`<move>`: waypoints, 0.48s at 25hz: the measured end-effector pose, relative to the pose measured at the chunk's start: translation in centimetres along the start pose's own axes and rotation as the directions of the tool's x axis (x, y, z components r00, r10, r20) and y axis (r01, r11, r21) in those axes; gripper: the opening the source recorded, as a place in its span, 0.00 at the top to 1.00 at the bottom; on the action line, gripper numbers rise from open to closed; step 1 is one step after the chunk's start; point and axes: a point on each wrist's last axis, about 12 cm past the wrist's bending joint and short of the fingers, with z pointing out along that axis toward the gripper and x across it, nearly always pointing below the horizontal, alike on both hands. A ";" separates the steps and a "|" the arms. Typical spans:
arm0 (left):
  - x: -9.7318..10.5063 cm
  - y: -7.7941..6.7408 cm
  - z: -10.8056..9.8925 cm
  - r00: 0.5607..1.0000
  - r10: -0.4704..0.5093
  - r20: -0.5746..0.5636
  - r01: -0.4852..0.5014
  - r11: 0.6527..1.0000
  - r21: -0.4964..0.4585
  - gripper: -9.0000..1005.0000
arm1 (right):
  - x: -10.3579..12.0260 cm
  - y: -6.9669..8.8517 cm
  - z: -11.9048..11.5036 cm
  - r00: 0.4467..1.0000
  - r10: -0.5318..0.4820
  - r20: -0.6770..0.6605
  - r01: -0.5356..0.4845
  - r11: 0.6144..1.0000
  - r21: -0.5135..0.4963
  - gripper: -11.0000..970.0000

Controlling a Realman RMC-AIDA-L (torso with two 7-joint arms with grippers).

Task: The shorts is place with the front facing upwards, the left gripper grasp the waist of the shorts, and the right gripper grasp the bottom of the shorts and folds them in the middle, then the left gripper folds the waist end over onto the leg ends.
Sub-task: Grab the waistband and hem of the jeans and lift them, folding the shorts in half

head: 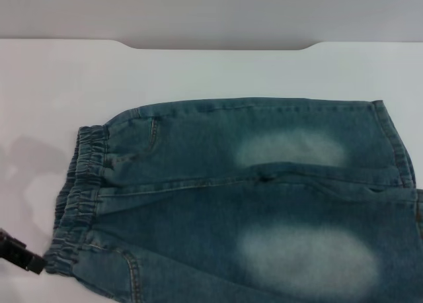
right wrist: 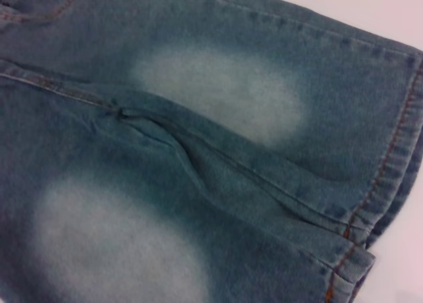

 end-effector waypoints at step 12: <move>0.0 -0.1 0.9 1.000 0.006 0.006 -0.006 1.000 0.011 0.32 | 0.0 0.0 0.4 1.000 0.000 0.015 0.001 1.000 -0.026 0.51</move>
